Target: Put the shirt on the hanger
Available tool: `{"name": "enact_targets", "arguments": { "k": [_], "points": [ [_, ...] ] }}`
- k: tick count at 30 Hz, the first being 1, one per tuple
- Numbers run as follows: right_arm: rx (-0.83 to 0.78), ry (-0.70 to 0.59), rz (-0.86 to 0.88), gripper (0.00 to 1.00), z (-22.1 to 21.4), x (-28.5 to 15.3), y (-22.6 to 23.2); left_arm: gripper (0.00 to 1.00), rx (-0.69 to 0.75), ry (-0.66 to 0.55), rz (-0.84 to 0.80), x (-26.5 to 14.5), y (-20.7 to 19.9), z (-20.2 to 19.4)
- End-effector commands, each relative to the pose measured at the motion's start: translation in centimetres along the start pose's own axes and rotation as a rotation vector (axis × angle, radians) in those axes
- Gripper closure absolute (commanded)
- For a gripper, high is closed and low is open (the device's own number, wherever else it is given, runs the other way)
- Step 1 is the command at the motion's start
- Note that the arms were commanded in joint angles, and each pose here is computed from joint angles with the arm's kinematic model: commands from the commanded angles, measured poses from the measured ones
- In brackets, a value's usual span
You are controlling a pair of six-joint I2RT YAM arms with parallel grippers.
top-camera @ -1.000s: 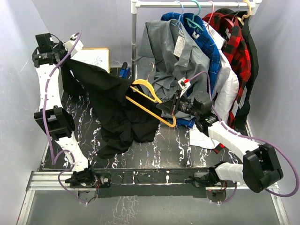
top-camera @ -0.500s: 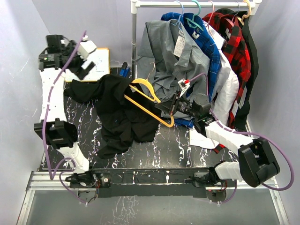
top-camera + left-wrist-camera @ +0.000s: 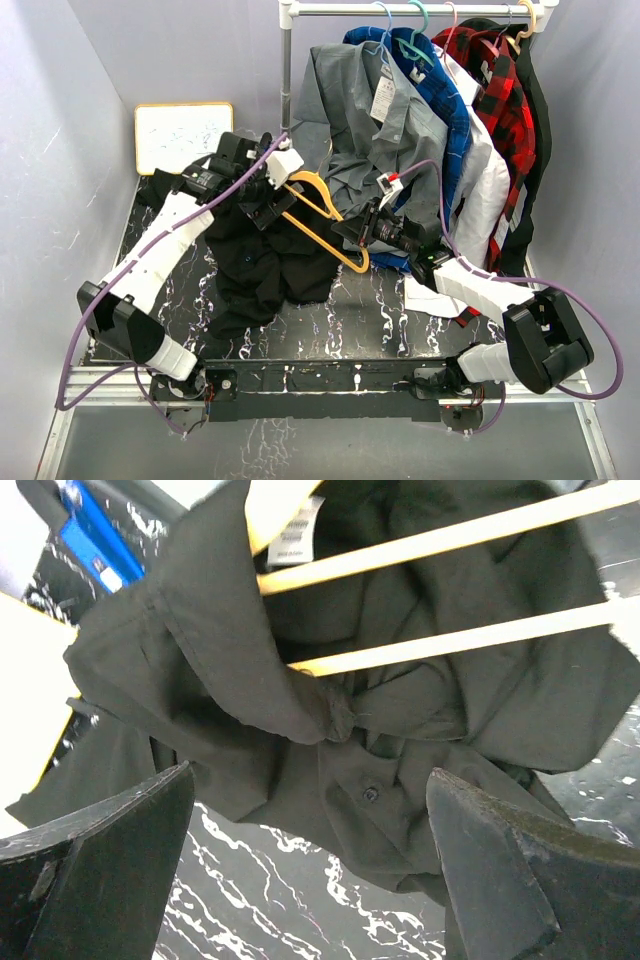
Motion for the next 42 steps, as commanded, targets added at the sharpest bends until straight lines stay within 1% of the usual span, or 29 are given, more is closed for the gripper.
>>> {"name": "enact_targets", "arguments": {
  "k": [1,4,7,9,12,17,18,19,21,23,24,27,30,33,42],
  "points": [
    [-0.080,-0.108,0.049,1.00,3.7,0.8,1.6,0.02,-0.038,-0.066,0.236,0.3,2.6,0.4],
    [-0.082,-0.109,0.062,1.00,3.8,0.8,2.0,0.02,-0.023,-0.100,0.320,1.2,3.7,0.6],
    [-0.073,-0.110,0.078,1.00,3.9,0.8,2.3,0.02,-0.021,-0.104,0.350,2.1,4.2,0.6],
    [-0.063,-0.118,0.093,1.00,4.1,0.8,2.7,0.06,-0.021,-0.109,0.372,2.8,4.6,0.6],
    [-0.059,-0.120,0.109,1.00,4.1,0.8,3.1,0.17,-0.026,-0.113,0.394,3.8,4.9,0.3],
    [-0.047,-0.117,0.117,1.00,3.8,0.8,3.4,0.43,-0.024,-0.097,0.404,5.0,4.9,-0.4],
    [-0.044,-0.120,0.120,1.00,3.8,0.8,3.4,0.52,-0.024,-0.092,0.406,5.1,4.9,-0.5],
    [-0.041,-0.123,0.122,1.00,3.8,0.8,3.5,0.56,-0.020,-0.088,0.405,5.2,4.9,-0.7],
    [-0.038,-0.128,0.128,1.00,3.8,0.7,3.6,0.59,-0.015,-0.075,0.407,5.4,4.9,-0.9],
    [-0.036,-0.130,0.131,1.00,3.8,0.8,3.7,0.66,-0.008,-0.072,0.411,5.3,4.9,-0.9],
    [-0.036,-0.129,0.131,1.00,3.8,0.9,3.7,0.73,-0.003,-0.071,0.412,5.1,4.9,-0.9],
    [-0.042,-0.116,0.121,1.00,3.4,1.1,3.4,1.00,0.018,-0.063,0.384,4.3,4.7,-0.6],
    [-0.046,-0.107,0.115,1.00,2.9,1.4,3.4,1.00,0.042,-0.083,0.322,3.0,4.1,0.3],
    [-0.050,-0.107,0.115,1.00,2.7,1.9,3.4,1.00,0.022,-0.069,0.278,2.5,3.6,0.5],
    [-0.091,-0.118,0.110,1.00,2.1,4.8,3.8,1.00,-0.023,-0.079,0.241,1.2,2.7,0.3]
  ]
}}
Point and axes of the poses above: each gripper's point midway between its finger pads, its own x axis out along the fingers, its own y axis along the line the jaws close on, z = x × y, the point moved 4 cm from there along -x, back along the fingers, and after that the axes turned 4 degrees about -x, right-handed, at the moved point
